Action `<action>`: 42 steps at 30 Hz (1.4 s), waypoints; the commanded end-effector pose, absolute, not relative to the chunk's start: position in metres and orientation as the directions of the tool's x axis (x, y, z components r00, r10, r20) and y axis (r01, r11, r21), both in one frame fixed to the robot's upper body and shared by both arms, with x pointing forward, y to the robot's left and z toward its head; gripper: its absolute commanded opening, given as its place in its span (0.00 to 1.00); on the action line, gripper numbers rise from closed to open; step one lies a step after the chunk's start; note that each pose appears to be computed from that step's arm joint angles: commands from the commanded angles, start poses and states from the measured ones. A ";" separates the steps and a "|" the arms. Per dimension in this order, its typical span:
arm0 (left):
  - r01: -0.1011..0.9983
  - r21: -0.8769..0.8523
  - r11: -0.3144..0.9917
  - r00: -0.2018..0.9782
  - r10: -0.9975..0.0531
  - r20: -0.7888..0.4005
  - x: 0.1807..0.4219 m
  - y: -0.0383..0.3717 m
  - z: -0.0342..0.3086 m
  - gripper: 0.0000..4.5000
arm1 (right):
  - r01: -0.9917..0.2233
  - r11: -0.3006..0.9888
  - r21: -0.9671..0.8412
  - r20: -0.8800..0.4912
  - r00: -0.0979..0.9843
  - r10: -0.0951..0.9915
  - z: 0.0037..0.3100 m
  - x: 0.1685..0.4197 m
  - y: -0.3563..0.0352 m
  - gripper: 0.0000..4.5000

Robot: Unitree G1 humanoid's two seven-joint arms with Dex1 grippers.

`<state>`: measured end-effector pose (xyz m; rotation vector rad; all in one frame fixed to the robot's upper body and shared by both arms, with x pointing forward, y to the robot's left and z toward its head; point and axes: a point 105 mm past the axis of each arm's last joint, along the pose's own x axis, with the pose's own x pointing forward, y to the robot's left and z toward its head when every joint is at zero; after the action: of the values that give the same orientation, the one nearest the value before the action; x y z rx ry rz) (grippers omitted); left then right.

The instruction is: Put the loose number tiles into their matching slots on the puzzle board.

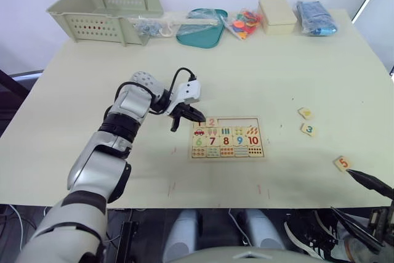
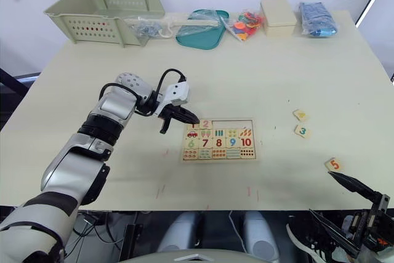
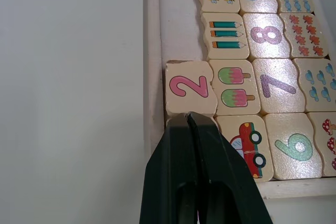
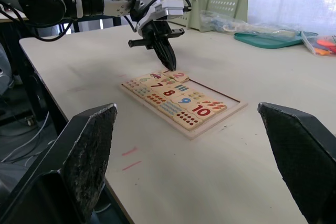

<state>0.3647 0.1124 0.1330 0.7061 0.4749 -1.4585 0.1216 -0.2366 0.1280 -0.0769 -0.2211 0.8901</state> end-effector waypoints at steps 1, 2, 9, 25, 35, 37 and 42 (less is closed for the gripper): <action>0.983 0.175 -0.048 0.085 -0.731 -0.677 0.367 0.110 0.143 0.01 | -0.758 0.625 -0.183 0.164 0.604 0.780 0.133 0.118 -0.235 1.00; 0.983 0.174 -0.049 0.083 -0.730 -0.678 0.367 0.110 0.143 0.01 | -0.758 0.626 -0.183 0.163 0.604 0.780 0.133 0.118 -0.235 1.00; 0.983 0.172 -0.058 0.076 -0.730 -0.679 0.366 0.108 0.141 0.01 | -0.758 0.627 -0.181 0.162 0.606 0.779 0.133 0.118 -0.235 1.00; 0.984 0.152 0.091 0.152 -0.874 -0.462 0.358 0.122 0.177 0.01 | -0.757 0.634 -0.159 0.179 0.610 0.772 0.136 0.121 -0.231 1.00; 0.923 0.077 0.376 0.381 -0.874 -0.302 0.309 0.153 0.189 0.01 | -0.739 0.666 -0.101 0.155 0.650 0.744 0.139 0.140 -0.239 1.00; 0.900 0.065 0.430 0.429 -0.854 -0.295 0.300 0.160 0.184 0.01 | -0.743 0.662 -0.098 0.151 0.646 0.748 0.141 0.142 -0.240 1.00; 0.806 0.065 0.589 0.591 -0.792 -0.156 0.281 0.175 0.176 0.01 | -0.774 0.629 -0.079 0.161 0.613 0.774 0.148 0.148 -0.249 1.00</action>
<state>0.2851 0.1706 0.1579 0.1028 0.2088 -0.9836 0.1491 -0.2448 0.1416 0.0024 -0.1710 0.8860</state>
